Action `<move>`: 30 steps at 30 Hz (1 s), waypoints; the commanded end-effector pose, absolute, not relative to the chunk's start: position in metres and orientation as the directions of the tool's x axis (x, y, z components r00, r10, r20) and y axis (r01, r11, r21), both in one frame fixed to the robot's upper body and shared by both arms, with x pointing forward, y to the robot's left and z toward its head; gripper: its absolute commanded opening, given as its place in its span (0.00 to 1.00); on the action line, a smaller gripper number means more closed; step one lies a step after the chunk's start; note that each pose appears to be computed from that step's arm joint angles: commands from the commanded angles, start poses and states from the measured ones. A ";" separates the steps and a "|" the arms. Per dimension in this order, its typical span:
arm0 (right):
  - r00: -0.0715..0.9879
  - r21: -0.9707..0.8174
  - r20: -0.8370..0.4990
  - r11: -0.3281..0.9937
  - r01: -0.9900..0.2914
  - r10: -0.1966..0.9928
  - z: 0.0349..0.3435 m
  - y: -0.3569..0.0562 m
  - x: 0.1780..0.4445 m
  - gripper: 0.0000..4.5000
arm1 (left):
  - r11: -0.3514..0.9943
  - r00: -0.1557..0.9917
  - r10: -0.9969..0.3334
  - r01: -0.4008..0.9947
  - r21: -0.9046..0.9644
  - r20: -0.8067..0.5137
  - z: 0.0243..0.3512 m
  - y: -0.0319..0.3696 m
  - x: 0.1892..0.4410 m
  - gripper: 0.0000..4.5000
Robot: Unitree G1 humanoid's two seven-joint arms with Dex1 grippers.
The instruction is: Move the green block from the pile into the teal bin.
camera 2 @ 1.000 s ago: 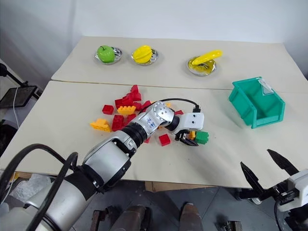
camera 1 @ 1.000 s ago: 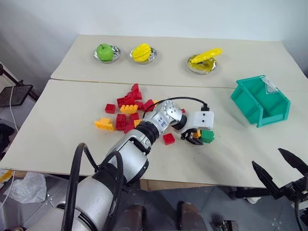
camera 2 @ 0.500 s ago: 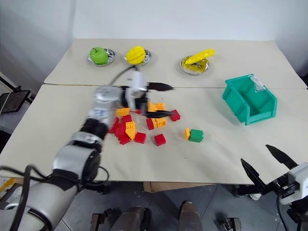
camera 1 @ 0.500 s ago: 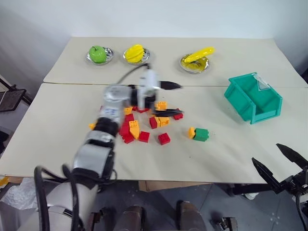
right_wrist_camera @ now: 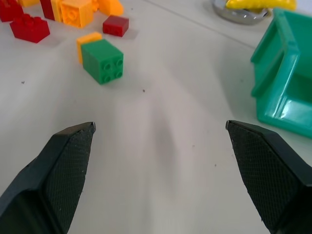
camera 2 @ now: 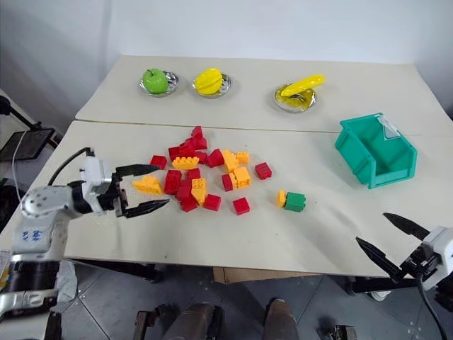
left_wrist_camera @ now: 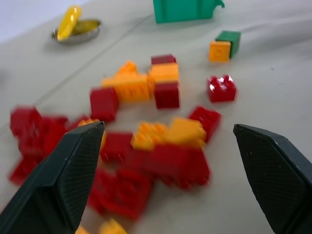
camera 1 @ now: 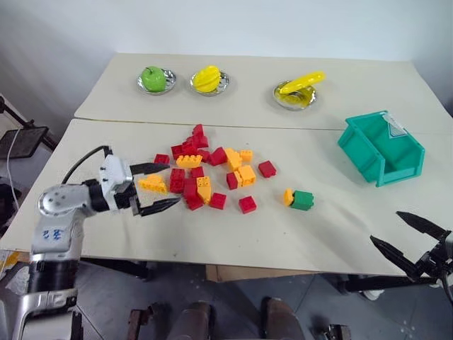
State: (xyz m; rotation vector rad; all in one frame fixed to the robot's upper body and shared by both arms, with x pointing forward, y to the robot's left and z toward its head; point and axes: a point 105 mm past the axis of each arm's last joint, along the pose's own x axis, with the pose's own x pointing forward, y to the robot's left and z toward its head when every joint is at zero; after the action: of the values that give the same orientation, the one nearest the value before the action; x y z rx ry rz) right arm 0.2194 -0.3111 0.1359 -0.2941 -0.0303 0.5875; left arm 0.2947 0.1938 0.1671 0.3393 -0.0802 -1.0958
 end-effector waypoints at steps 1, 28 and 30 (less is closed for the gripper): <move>0.782 -0.310 -0.049 0.735 -0.603 0.621 0.156 -0.296 0.239 1.00 | 0.392 0.437 -0.897 0.856 0.337 -0.066 0.185 0.186 0.283 1.00; 0.334 -0.175 -0.558 0.286 -0.942 0.760 0.146 -0.189 0.341 0.96 | 0.213 0.236 -0.970 0.938 0.274 -0.057 0.175 0.132 0.259 1.00; 0.311 -0.168 -0.552 0.262 -0.950 0.774 0.145 -0.188 0.336 0.88 | 0.209 0.233 -0.971 0.939 0.274 -0.054 0.175 0.131 0.259 1.00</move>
State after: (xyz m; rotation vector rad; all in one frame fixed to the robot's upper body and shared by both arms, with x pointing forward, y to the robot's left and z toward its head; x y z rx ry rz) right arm 0.3372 -0.1862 0.1330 -0.5097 0.4509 1.2033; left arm 0.2647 0.1355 0.1659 0.2468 -0.0945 -1.3080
